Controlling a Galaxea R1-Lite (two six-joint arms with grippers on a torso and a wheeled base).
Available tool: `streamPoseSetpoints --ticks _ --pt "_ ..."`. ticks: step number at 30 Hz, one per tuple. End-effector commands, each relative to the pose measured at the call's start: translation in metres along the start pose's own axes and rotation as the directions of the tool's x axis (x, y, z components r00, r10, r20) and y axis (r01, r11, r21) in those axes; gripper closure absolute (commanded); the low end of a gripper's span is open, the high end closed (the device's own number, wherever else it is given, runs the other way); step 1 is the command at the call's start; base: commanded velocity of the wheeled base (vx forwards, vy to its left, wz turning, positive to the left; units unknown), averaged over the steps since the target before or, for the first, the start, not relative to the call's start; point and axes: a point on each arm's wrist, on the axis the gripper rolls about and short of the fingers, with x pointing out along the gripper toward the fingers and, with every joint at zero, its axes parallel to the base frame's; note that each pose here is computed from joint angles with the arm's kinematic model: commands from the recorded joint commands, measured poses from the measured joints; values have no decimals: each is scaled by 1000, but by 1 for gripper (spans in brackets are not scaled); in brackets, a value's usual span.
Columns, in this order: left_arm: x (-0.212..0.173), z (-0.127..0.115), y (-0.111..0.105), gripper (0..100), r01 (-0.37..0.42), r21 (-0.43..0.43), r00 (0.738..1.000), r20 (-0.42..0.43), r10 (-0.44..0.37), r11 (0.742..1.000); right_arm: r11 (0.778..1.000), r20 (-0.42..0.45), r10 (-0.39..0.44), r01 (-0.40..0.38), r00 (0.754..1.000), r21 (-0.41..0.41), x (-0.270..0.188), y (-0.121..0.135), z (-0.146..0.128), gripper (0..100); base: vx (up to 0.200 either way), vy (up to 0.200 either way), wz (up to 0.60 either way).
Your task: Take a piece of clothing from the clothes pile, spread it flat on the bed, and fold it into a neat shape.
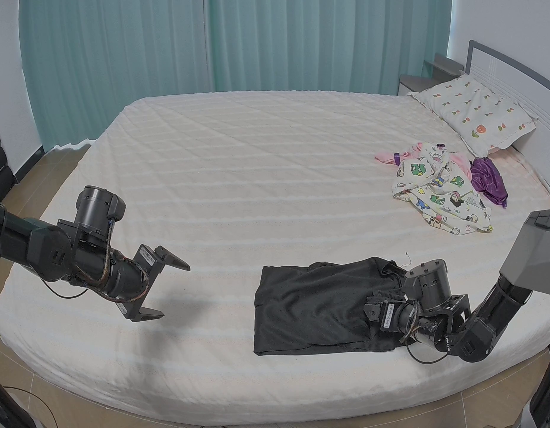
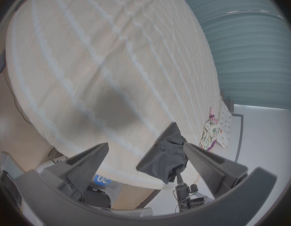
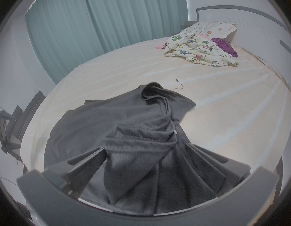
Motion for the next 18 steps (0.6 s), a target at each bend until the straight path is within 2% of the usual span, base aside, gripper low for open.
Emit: streamPoseSetpoints --ticks 1,7,15,18 --pt "1 0 0 0 -2 -1 1000 -1 2 1000 1000 -9 -16 16 1000 6 -11 -10 -2 0 0 0 0" --pt "1 0 0 0 -4 0 1000 -1 4 1000 998 -23 -55 55 998 38 -27 -35 -1 0 0 0 0" --pt "1 -1 0 0 -6 1 1000 -5 6 1000 993 -85 -79 85 993 78 -38 -66 -6 0 0 0 0" --pt "1 -1 0 0 -5 2 1000 -3 5 1000 994 -110 -59 69 992 89 -48 -75 -10 0 0 0 0"
